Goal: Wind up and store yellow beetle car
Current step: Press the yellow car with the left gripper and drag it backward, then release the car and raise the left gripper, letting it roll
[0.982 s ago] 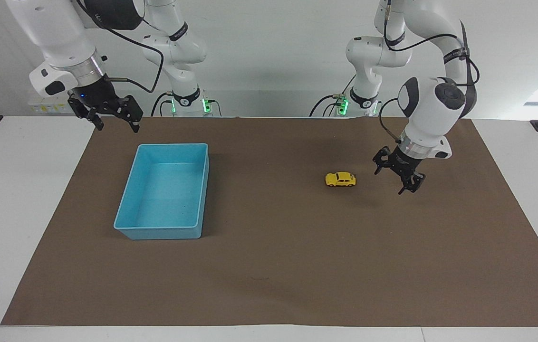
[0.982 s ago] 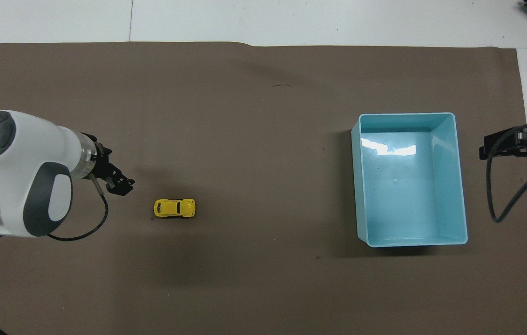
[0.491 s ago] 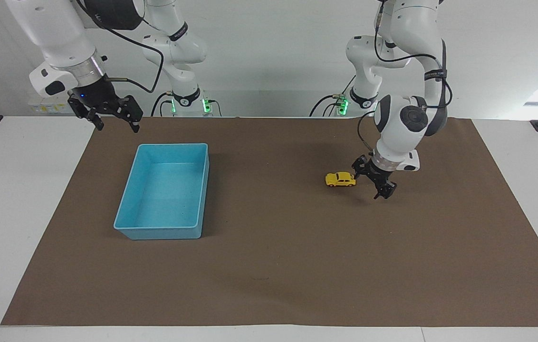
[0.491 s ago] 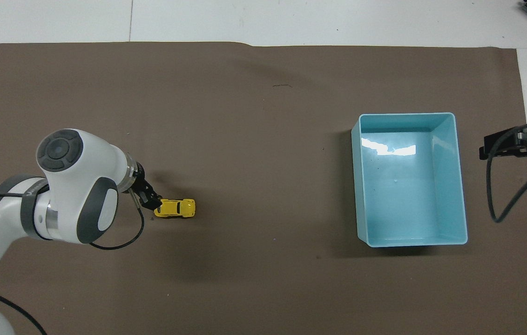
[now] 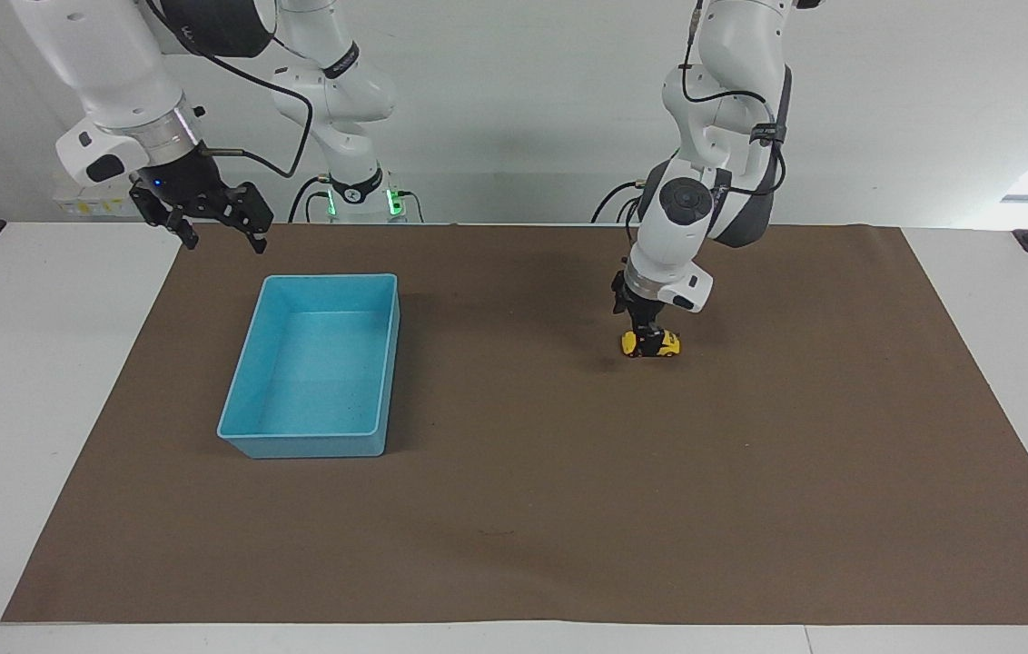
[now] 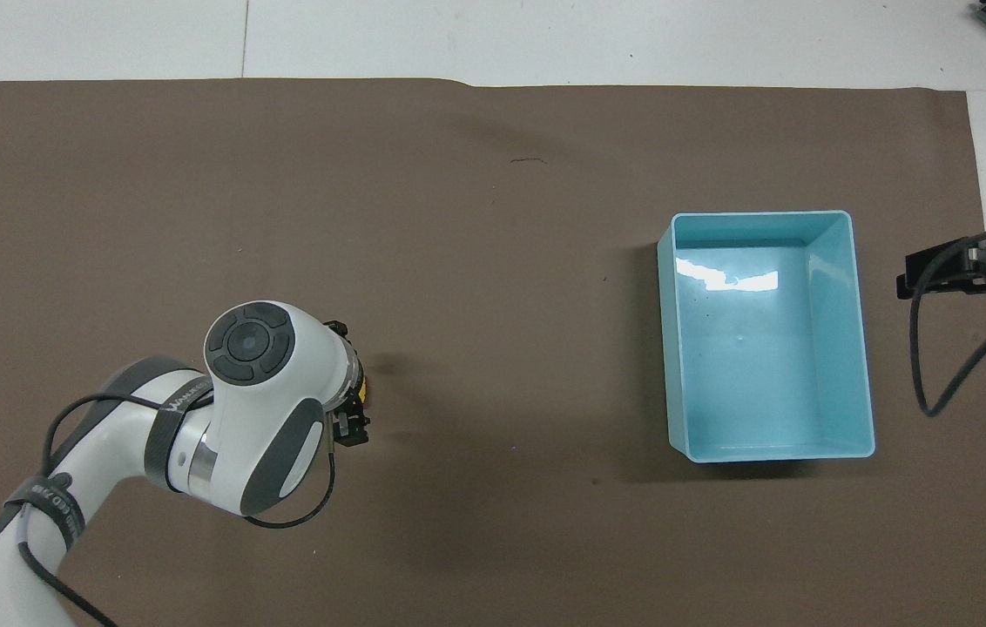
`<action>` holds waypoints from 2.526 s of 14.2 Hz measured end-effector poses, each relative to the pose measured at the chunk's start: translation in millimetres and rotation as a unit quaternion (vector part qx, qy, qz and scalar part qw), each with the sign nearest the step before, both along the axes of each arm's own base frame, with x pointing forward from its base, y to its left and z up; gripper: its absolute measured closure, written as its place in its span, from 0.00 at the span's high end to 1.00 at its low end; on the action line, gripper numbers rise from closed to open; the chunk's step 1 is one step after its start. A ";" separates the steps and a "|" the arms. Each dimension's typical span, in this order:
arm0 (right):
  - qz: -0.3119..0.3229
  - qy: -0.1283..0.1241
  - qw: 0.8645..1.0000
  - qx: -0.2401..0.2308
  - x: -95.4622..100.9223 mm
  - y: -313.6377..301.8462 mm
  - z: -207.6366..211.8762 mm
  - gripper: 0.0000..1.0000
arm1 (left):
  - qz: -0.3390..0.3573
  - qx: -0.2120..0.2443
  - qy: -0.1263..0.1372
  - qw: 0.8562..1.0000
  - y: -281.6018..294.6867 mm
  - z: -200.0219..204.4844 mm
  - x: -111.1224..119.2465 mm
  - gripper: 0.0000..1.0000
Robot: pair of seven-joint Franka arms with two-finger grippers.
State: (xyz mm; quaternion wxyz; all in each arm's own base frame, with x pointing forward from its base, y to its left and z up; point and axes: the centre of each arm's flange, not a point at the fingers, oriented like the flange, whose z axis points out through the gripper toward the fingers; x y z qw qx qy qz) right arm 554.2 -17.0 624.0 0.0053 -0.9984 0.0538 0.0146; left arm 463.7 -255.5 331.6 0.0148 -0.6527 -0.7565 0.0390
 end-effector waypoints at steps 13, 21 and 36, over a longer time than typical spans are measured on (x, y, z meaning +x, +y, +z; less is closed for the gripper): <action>0.000 0.000 1.000 0.000 0.0 0.0 0.0 1.00 | 0.036 -0.016 -0.040 0.998 41.8 -5.9 -8.8 1.00; 0.000 0.000 1.000 0.000 0.0 0.0 0.0 1.00 | 0.038 -0.009 -0.031 0.999 43.7 -27.2 -10.0 0.81; 0.000 0.000 1.000 0.000 0.0 0.0 0.0 1.00 | 0.035 -0.021 -0.023 0.999 149.6 -26.7 4.1 0.46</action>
